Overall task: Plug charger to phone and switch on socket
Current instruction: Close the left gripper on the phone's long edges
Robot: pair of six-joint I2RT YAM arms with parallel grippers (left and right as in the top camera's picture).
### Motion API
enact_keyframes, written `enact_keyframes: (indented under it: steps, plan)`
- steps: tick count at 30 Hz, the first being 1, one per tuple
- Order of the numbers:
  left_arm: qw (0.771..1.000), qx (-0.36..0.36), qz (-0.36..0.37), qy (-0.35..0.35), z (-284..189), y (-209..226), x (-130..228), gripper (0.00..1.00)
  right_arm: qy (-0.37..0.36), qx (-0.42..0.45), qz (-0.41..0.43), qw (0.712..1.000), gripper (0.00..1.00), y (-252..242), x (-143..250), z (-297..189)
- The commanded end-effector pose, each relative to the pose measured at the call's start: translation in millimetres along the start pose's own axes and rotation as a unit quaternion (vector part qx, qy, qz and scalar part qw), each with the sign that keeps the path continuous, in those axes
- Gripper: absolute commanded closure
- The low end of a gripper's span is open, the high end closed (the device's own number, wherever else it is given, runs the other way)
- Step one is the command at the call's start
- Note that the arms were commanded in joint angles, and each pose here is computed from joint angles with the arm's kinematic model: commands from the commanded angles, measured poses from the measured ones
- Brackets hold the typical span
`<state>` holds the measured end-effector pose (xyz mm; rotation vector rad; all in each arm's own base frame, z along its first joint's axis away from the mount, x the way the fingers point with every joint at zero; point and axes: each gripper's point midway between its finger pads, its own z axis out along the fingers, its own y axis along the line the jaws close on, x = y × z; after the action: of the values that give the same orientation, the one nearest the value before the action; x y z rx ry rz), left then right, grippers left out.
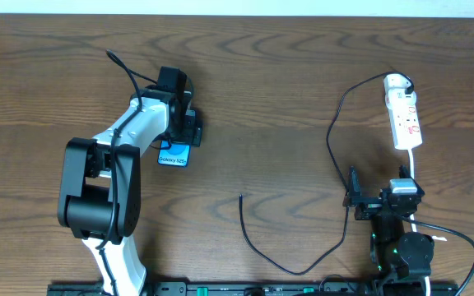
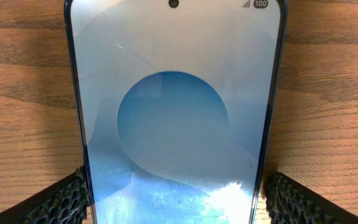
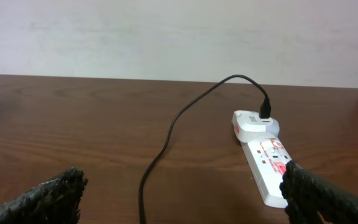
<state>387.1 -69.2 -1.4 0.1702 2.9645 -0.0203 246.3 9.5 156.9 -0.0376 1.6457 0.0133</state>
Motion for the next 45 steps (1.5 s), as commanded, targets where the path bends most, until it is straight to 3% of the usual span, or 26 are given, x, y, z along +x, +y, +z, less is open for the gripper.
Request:
enact_keyframes:
  steps: [1,45]
  plan:
    - [1.000,-0.008,0.000,0.011,2.9,2.8,7.0,0.12,-0.001,0.008,-0.005,1.000,0.01,-3.3,0.1,-0.3]
    - [1.000,-0.008,0.001,0.011,2.9,2.8,7.0,0.25,-0.001,0.008,-0.005,1.000,0.01,-3.3,0.1,-0.3]
